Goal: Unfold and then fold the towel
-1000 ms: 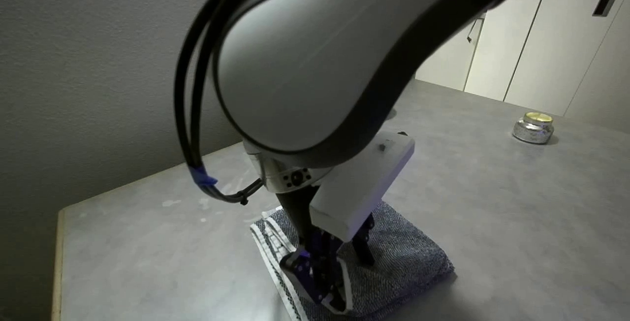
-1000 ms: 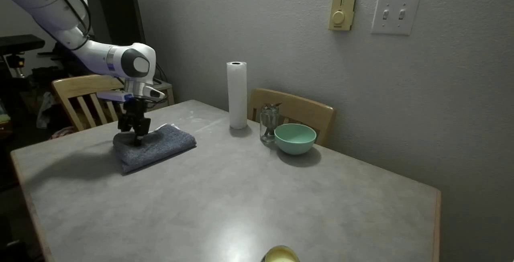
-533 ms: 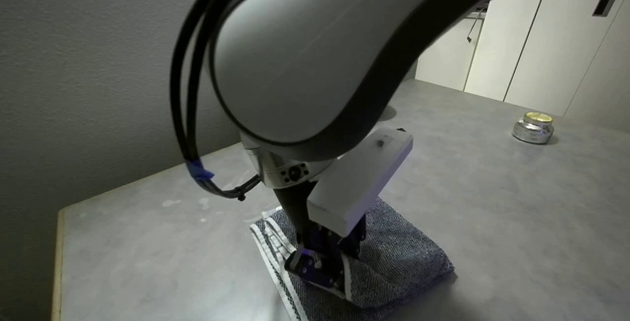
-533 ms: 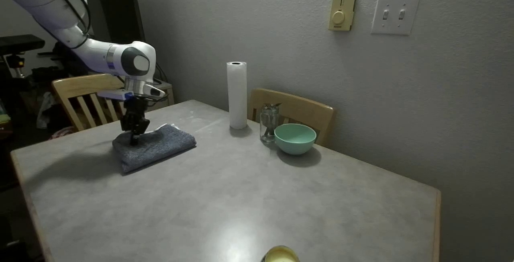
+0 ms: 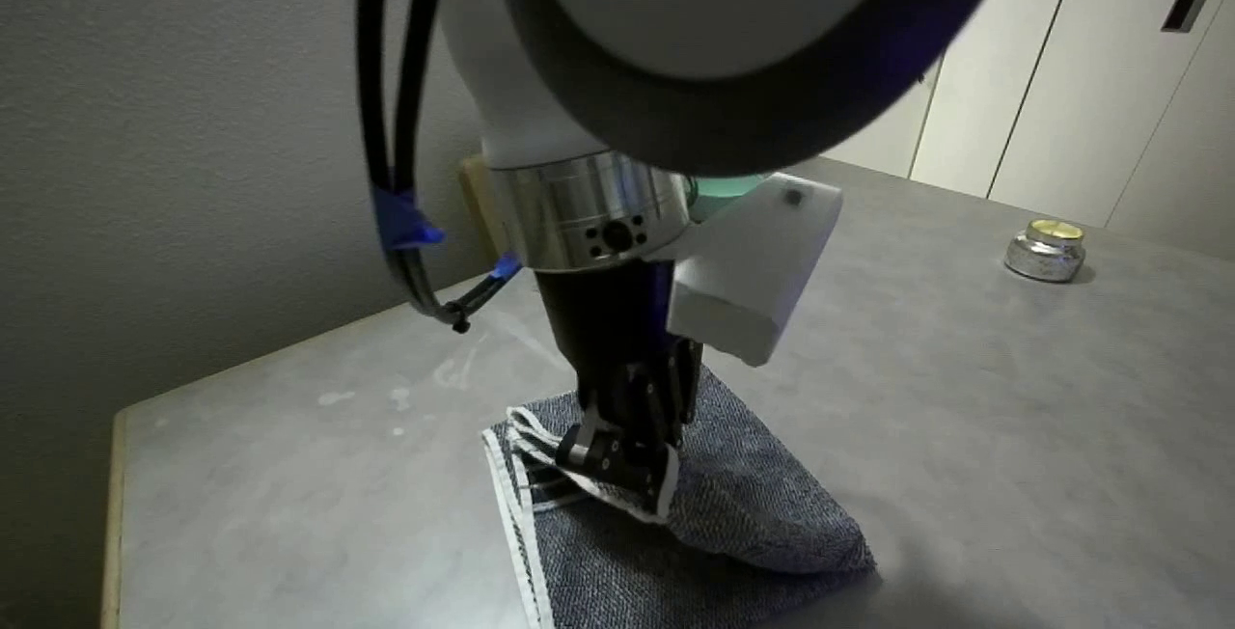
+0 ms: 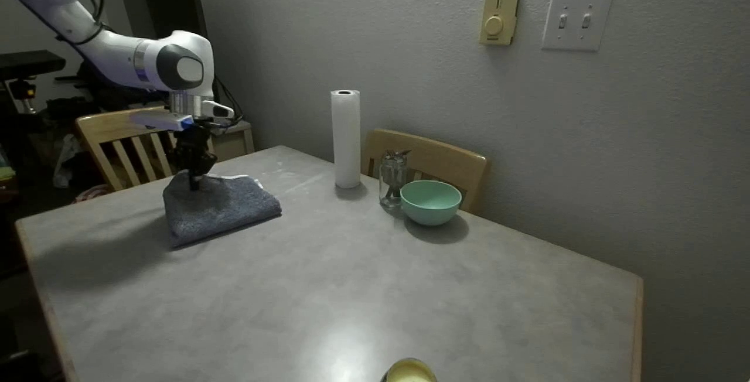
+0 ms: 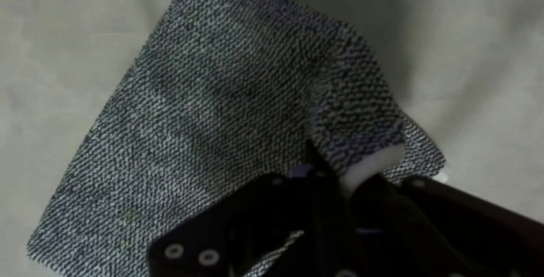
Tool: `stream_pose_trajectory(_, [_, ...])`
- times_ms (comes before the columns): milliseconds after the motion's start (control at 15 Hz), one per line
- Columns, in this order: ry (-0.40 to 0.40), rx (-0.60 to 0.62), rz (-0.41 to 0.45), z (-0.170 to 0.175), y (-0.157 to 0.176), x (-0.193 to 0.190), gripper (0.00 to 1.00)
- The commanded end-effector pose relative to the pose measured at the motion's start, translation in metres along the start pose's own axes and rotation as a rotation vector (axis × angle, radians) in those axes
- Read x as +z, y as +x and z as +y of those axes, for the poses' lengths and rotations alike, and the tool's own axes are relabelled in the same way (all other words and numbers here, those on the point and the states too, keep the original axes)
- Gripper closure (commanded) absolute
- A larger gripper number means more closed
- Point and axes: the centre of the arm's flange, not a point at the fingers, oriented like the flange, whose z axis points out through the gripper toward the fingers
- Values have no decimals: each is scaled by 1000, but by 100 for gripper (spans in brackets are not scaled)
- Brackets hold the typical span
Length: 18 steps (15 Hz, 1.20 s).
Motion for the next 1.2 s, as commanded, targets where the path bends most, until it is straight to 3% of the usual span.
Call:
stream_pose_trajectory(0, [19,-131,102,20,-64,0,98])
stream_pose_trajectory(133, [-8,-204,145,27,-81,7,98])
stream_pose_trajectory(267, [-25,-186,168,39,-97,18,98])
stream_pose_trajectory(667, [-89,151,111,84,-137,32,98])
stream_pose_trajectory(1133, [-149,547,166,121,-149,14,98])
